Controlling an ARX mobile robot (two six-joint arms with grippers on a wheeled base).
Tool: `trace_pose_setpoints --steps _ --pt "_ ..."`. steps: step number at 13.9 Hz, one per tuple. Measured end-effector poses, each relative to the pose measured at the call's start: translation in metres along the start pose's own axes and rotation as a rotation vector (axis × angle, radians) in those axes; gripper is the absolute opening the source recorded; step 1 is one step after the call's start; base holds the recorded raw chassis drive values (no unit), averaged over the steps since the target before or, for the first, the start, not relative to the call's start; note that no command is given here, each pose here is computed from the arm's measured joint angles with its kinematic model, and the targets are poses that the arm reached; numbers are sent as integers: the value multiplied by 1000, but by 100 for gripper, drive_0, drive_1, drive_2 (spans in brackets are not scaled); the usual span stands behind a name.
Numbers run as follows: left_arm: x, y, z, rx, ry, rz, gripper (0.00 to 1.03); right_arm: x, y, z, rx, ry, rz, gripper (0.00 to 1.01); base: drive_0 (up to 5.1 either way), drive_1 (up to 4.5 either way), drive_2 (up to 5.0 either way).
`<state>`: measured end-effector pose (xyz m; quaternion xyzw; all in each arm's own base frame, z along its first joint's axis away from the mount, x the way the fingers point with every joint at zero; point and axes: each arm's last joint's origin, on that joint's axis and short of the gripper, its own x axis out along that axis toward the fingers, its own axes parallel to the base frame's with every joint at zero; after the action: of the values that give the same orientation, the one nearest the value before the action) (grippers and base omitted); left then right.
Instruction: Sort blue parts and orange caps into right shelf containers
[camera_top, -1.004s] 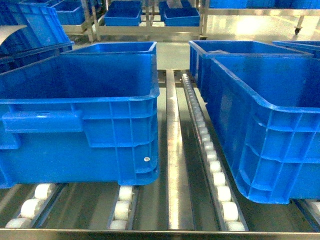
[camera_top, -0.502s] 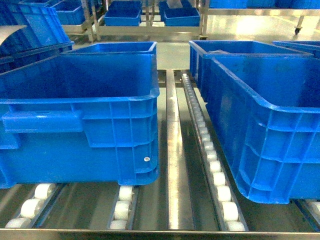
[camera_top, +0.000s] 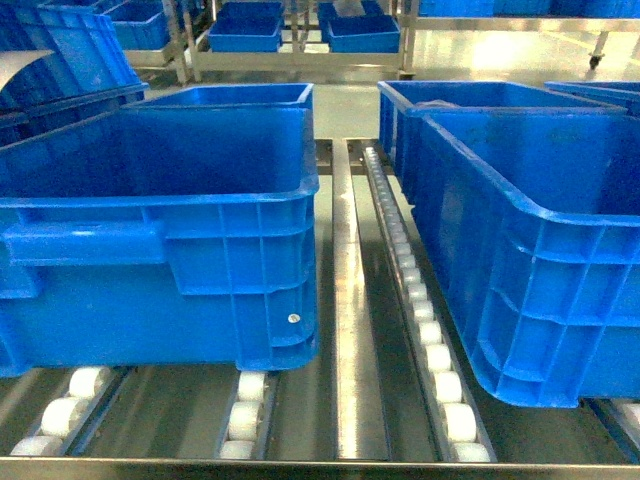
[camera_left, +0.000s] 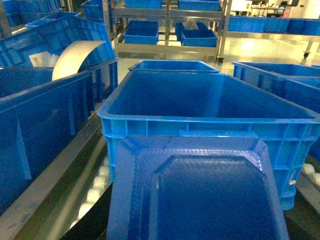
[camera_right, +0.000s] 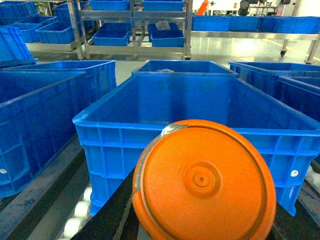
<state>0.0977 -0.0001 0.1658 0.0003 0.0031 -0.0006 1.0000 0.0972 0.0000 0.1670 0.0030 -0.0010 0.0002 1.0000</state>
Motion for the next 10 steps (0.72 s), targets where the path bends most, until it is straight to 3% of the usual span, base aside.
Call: trace_pose_setpoints --steps 2,3,4,5,7,9,10 --pt "0 0 0 0 0 0 41 0 0 0 0 0 0 43 0 0 0" --pt "-1 -1 8 1 -90 71 41 0 1 3 -13 -44 -19 43 0 0 0" --pt "-2 -4 18 -24 -187 123 41 -2 2 15 -19 -174 -67 43 0 0 0" --pt "3 -4 20 -31 -193 167 41 -1 4 21 -19 -220 -63 43 0 0 0" --pt "34 -2 29 -17 -169 149 41 25 6 26 -37 -197 -39 43 0 0 0" --pt "89 -11 73 -18 -230 66 41 69 7 56 -36 -211 -28 43 0 0 0" --pt "129 -20 89 -12 -185 13 41 105 9 74 -29 -197 -29 43 0 0 0"
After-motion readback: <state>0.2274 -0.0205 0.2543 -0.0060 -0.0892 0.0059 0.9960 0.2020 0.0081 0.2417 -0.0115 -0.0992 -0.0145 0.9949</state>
